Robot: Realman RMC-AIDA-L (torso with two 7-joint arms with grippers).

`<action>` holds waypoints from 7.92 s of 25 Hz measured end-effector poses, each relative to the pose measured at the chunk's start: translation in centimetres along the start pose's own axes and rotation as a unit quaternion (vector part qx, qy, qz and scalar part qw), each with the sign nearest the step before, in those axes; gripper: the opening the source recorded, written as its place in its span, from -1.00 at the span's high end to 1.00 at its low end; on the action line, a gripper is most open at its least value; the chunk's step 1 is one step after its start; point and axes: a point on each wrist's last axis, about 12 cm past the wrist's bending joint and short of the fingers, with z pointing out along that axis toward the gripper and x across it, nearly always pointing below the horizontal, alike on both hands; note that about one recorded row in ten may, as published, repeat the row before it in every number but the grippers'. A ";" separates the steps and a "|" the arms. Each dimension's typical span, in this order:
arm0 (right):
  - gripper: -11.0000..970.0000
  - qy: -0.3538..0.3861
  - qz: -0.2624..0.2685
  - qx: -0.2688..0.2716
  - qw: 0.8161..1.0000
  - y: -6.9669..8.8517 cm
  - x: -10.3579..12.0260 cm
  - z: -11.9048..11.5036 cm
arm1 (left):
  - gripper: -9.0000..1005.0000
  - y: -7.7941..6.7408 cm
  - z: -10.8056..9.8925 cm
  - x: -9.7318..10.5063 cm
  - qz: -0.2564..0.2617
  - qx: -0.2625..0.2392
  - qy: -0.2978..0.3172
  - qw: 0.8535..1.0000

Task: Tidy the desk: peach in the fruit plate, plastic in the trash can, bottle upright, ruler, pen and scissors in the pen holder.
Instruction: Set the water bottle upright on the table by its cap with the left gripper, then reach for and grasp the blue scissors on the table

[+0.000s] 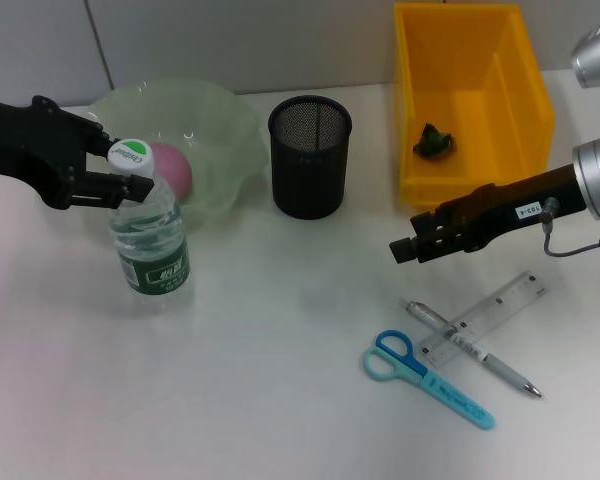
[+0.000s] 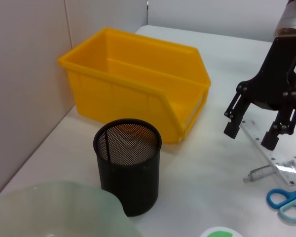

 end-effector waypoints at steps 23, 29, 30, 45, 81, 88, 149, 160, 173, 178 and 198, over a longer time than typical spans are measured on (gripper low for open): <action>-0.50 -0.010 0.002 -0.001 1.000 0.0 -0.1 -0.2 | 0.11 0.9 -2.8 2.1 -0.028 -0.043 -0.008 0.999; -0.50 -0.010 0.001 -0.001 1.000 0.0 0.0 -0.2 | 0.09 1.1 -3.0 2.3 -0.032 -0.053 -0.005 0.998; -0.50 -0.010 0.001 -0.001 1.000 0.0 0.0 -0.2 | 0.09 1.2 -3.0 2.4 -0.033 -0.058 -0.003 0.998; -0.50 -0.010 -0.004 0.000 1.000 0.0 -0.3 -0.2 | 0.06 1.6 -3.1 3.3 -0.054 -0.082 -0.001 0.995; -0.49 -0.005 0.001 -0.006 1.000 0.1 -0.5 0.0 | -0.01 1.9 -2.7 4.5 -0.076 -0.091 -0.002 0.993; -0.49 -0.004 0.002 -0.008 1.000 0.2 -0.5 0.1 | -0.02 1.9 -2.7 4.5 -0.077 -0.091 -0.003 0.993; -0.49 0.000 0.004 -0.012 1.000 0.3 0.0 0.3 | -0.36 1.5 -2.5 5.2 -0.103 -0.094 -0.007 0.990; -0.49 0.001 0.004 -0.013 1.000 0.3 0.0 0.4 | -0.53 1.8 -4.0 5.3 -0.121 -0.118 -0.051 0.984; -0.49 0.006 -0.006 -0.014 1.000 0.4 -0.4 0.3 | -0.53 -1.2 -5.6 3.6 -0.104 0.044 -0.287 0.951; -0.49 0.008 -0.009 -0.018 1.000 0.4 -0.5 0.1 | -0.53 -3.2 -3.5 3.9 -0.083 0.094 -0.312 0.942; -0.49 0.016 -0.010 -0.036 0.999 0.9 -0.6 -0.1 | -0.52 -7.3 4.2 8.6 -0.067 0.135 -0.321 0.935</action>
